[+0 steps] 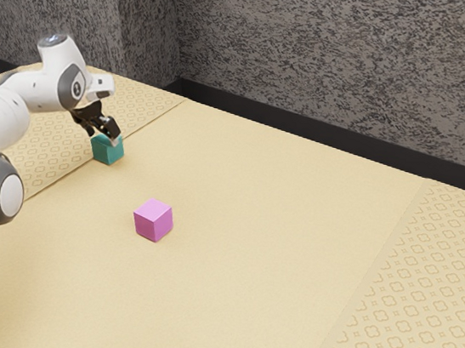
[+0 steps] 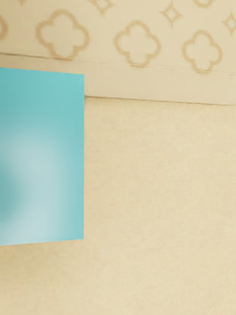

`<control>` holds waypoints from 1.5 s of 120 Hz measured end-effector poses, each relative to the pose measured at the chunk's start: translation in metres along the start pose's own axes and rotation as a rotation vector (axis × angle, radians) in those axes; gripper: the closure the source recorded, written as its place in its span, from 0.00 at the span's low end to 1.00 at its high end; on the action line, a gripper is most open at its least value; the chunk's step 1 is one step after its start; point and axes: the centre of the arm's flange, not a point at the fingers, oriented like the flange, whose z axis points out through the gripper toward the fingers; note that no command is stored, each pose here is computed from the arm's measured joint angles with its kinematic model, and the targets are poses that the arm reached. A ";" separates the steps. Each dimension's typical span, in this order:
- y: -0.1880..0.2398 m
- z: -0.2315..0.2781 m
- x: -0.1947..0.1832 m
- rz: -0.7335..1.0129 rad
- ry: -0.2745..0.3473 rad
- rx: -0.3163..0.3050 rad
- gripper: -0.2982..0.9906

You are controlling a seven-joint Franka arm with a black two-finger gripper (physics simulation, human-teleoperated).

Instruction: Pick up the blue block with one arm, and put the blue block on the pink block with one arm

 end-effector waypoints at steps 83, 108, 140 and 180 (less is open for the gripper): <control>-0.003 0.016 -0.006 -0.007 0.006 -0.011 0.23; -0.005 0.018 -0.007 -0.014 0.018 -0.023 0.24; -0.008 0.020 -0.009 -0.018 0.021 -0.021 0.38; -0.009 0.019 -0.009 -0.019 0.022 -0.016 0.47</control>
